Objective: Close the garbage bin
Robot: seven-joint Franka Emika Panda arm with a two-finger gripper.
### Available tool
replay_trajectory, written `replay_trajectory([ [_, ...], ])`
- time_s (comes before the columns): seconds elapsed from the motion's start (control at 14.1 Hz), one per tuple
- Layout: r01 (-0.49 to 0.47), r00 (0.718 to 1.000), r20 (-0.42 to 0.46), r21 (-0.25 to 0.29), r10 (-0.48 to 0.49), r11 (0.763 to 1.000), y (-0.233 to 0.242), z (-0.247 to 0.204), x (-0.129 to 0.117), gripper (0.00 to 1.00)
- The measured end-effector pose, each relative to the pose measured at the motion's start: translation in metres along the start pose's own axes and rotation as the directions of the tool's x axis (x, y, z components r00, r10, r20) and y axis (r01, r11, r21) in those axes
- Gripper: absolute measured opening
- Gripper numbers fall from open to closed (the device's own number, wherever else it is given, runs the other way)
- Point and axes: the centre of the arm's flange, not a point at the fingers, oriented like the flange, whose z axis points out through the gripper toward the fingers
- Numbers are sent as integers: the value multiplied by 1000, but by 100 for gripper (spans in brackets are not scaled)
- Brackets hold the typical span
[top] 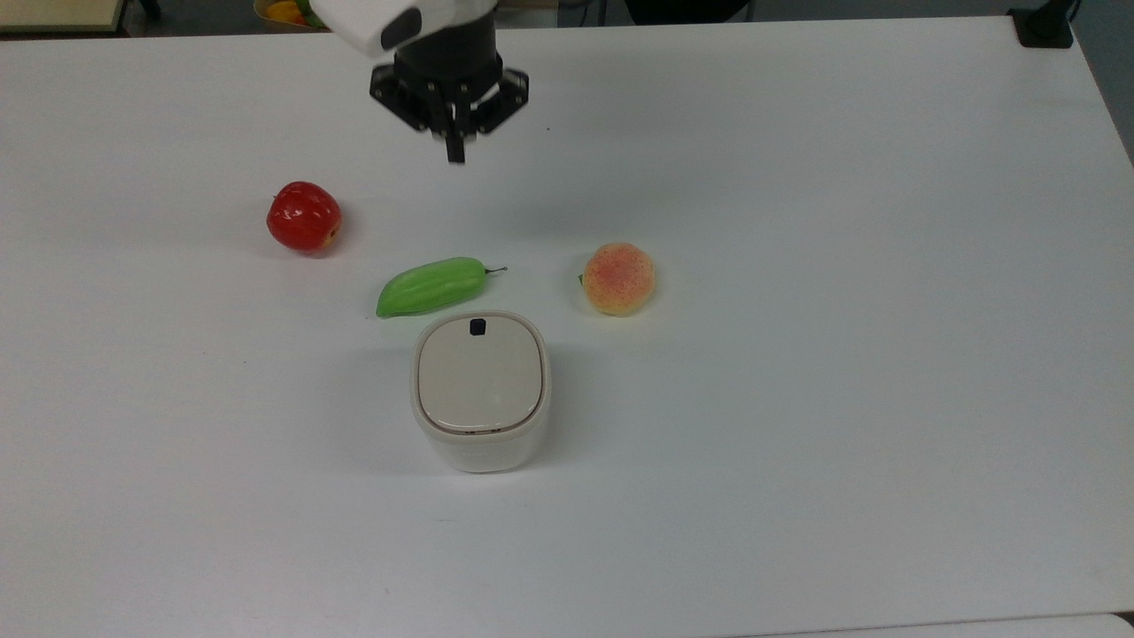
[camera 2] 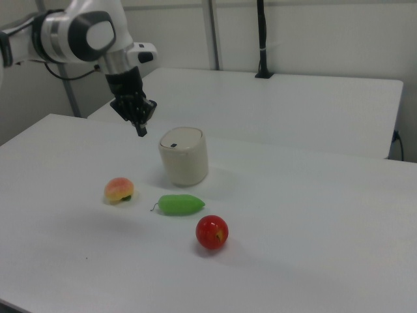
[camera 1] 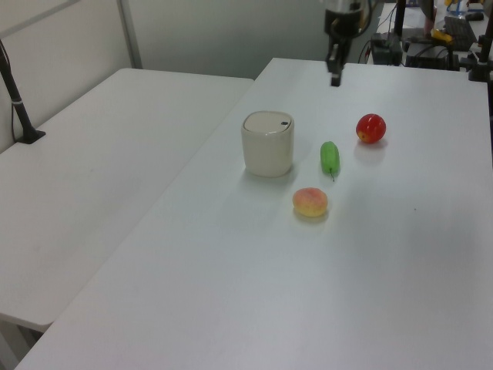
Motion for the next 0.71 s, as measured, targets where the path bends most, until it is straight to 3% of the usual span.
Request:
replay_trajectory([
  [0.35,27,995,92,-35,-24,999,9,-48,-49,1],
  [0.64,17,994,106,-37,-13,999,17,-48,-57,4],
  [0.71,7,994,105,-37,-3,999,22,-49,-57,13],
])
